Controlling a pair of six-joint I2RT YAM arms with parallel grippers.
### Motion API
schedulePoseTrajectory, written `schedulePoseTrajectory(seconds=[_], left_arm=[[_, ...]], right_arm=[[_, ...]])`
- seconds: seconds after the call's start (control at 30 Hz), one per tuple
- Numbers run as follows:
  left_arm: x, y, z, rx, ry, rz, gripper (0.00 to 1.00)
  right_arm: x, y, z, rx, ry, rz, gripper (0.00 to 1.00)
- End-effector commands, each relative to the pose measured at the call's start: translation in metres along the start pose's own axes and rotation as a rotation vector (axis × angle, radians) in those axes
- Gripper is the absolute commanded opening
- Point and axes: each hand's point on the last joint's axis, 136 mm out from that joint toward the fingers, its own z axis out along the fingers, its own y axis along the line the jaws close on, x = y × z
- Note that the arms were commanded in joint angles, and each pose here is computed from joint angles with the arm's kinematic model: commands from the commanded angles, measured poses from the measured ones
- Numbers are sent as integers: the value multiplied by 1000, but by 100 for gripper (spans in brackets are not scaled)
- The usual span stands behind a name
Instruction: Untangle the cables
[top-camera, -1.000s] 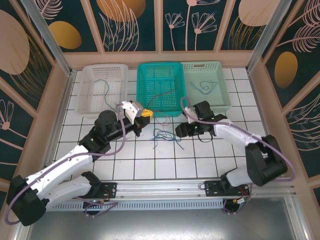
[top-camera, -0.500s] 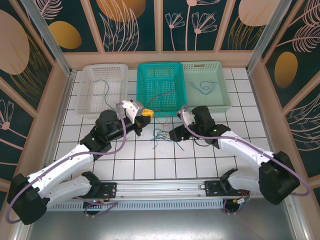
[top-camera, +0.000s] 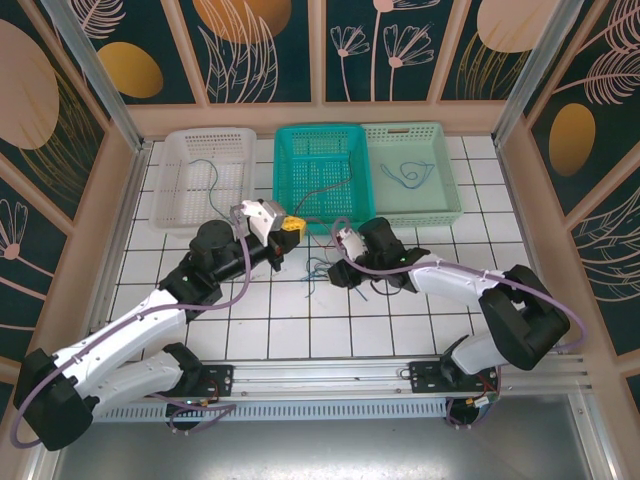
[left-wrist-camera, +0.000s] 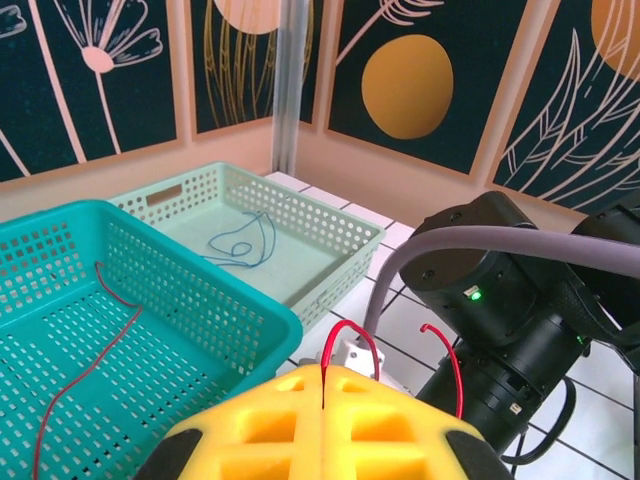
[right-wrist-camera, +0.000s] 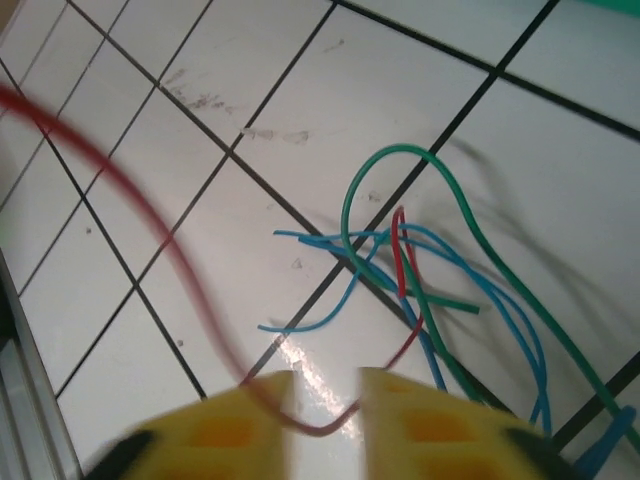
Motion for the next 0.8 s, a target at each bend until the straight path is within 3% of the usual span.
schedulePoseTrajectory(seconds=[0.0, 0.2, 0.57, 0.77], left_arm=[[-18, 6, -8, -49, -66, 11, 0], [2, 30, -14, -183, -5, 31, 1], [77, 73, -5, -380, 240, 46, 3], [85, 89, -9, -475, 269, 62, 5]], right_arm=[[-28, 9, -10, -1, -86, -33, 0], [-37, 20, -48, 42, -98, -40, 0], [-65, 41, -118, 60, -138, -7, 0], [-52, 20, -120, 150, -25, 65, 0]])
